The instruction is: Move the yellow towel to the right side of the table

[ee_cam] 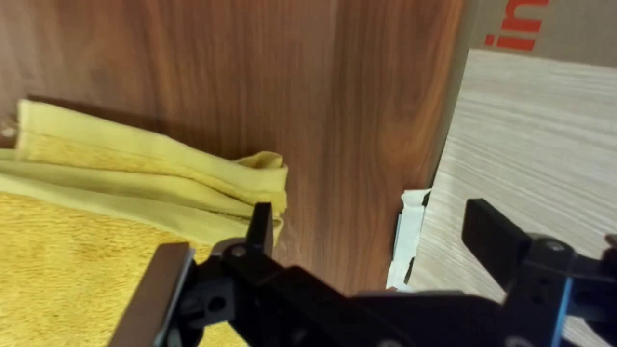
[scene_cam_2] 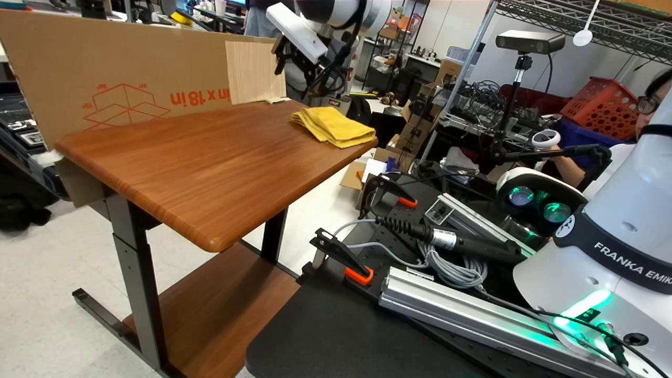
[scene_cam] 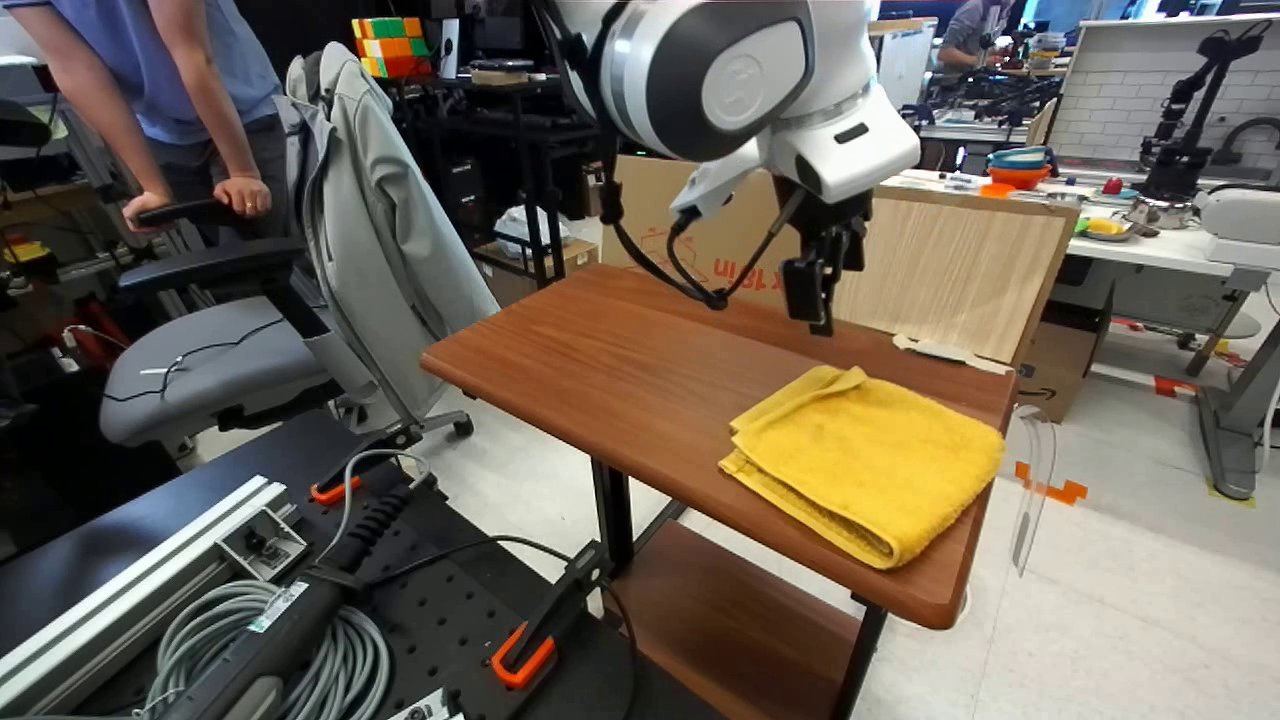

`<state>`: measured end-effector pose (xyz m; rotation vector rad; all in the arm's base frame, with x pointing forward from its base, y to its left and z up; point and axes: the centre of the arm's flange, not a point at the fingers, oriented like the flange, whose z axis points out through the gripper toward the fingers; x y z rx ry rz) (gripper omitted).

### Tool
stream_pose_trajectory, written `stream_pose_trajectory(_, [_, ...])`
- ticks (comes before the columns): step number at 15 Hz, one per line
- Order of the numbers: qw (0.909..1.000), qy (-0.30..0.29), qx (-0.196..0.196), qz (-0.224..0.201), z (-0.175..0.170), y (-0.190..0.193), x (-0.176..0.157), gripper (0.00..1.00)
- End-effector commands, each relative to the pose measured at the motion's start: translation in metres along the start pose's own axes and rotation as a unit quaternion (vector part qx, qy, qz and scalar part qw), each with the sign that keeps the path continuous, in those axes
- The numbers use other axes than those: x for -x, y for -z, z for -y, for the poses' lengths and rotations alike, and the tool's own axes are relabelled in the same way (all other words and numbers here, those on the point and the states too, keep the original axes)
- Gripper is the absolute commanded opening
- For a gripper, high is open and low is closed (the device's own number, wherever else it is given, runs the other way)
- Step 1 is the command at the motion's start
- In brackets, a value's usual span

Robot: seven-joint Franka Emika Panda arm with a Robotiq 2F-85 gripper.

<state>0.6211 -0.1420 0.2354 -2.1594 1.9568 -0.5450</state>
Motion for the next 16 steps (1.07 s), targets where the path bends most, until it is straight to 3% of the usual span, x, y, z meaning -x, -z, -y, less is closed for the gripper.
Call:
stream_pose_trajectory(1, [0.9986, 0.006, 0.039, 0.036, -0.036, 0.068, -0.002, 1.00])
stream_pose_trajectory(4, [0.9963, -0.014, 0.070, 0.048, -0.061, 0.092, -0.016, 1.00])
stream_pose_trajectory(8, [0.9947, -0.013, 0.077, 0.067, -0.082, 0.122, -0.022, 1.00])
stream_pose_trajectory(9, [0.9955, -0.019, 0.073, 0.057, -0.068, 0.092, -0.023, 1.00])
stream_pose_trajectory(16, [0.9952, -0.019, 0.075, 0.059, -0.071, 0.091, -0.021, 1.00])
